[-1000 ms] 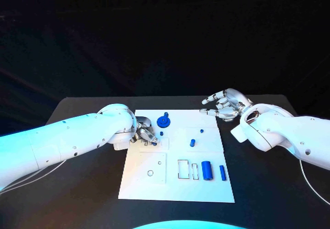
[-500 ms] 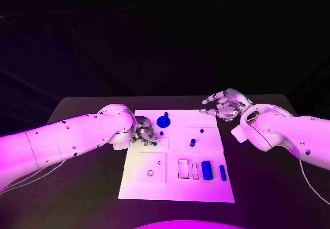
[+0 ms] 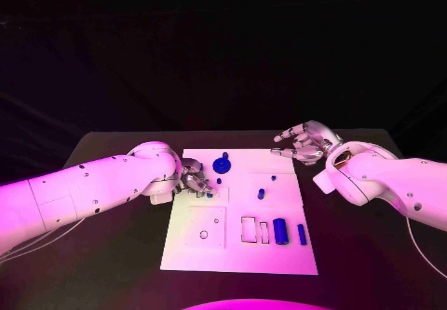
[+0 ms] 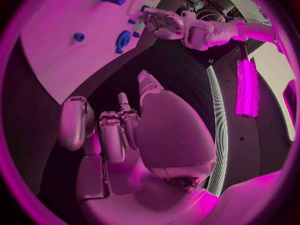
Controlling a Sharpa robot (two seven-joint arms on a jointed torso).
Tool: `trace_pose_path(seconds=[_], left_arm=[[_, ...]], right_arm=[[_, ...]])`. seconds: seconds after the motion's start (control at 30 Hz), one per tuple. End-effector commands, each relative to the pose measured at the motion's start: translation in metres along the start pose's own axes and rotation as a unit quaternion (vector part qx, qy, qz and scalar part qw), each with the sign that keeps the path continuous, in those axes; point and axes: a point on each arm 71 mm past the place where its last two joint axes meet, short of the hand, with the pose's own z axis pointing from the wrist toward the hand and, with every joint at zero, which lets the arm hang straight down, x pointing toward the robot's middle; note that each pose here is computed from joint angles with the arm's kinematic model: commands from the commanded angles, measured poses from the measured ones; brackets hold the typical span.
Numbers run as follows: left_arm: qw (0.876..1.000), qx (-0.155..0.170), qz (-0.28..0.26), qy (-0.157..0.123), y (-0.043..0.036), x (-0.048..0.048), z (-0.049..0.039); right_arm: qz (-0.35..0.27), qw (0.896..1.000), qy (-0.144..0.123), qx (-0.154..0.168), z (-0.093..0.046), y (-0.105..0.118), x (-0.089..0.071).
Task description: Assemble the parts on the task board
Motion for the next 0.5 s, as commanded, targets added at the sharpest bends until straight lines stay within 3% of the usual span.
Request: trace_pose_path(seconds=[0.03, 0.5], left_arm=[[1.0, 0.0, 0.001, -0.007, 0.0011, -0.0015, -0.0029], [0.999, 0.024, -0.041, -0.025, -0.0024, -0.0171, -0.0186]], right_arm=[[-0.002, 1.0, 0.001, -0.005, 0.0, 0.0, 0.0], [-0.002, 1.0, 0.0, -0.003, 0.0, -0.002, 0.0]])
